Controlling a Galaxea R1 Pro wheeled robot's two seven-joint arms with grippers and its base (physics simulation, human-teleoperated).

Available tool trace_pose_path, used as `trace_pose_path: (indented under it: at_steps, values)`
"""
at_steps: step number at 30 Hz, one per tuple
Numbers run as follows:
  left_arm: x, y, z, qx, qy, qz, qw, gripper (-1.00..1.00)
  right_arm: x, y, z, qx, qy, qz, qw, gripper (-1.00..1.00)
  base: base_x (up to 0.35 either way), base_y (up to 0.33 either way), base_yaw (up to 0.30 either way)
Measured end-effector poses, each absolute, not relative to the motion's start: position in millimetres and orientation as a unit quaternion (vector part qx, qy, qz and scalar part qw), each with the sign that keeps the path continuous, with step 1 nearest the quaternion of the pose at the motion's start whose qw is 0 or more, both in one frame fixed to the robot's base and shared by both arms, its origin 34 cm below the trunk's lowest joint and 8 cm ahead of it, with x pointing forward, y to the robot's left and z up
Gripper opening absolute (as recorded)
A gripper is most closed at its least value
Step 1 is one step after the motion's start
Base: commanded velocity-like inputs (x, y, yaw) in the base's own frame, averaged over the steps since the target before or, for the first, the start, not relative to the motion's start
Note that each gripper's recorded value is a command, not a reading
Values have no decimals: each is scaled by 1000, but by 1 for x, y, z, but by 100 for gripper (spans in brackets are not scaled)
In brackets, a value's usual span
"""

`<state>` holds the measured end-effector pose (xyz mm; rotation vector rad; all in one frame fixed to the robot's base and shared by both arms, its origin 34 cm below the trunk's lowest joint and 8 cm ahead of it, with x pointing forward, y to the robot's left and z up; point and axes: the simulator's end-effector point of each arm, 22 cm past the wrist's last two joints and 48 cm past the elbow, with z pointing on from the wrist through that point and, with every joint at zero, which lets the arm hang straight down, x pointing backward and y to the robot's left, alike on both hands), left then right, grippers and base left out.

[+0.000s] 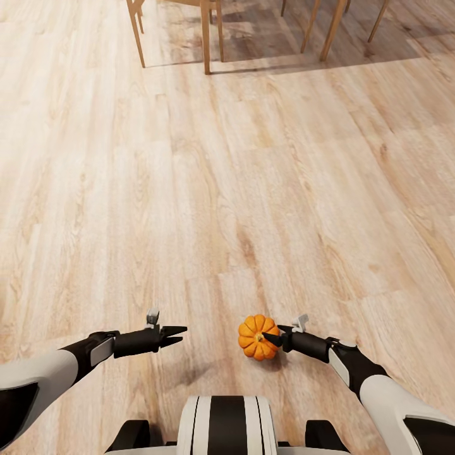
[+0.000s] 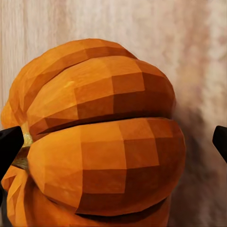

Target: Place each of the two pumpkins and all three candles from the living room inside a cabinet in the living room (use any cabinet), then make sure every cabinet is closed, and position the cauldron so it is next to a table in the living room.

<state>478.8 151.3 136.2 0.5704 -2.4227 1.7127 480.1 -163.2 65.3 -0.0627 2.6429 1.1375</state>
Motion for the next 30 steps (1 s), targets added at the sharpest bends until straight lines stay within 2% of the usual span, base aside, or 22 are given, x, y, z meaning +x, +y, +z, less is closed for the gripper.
trace_pose_path:
  at_steps: [30]
  values:
    - [477, 151, 135, 189, -800, 565, 62, 100, 481, -161, 65, -22, 909, 395, 132, 100, 0, 0, 20]
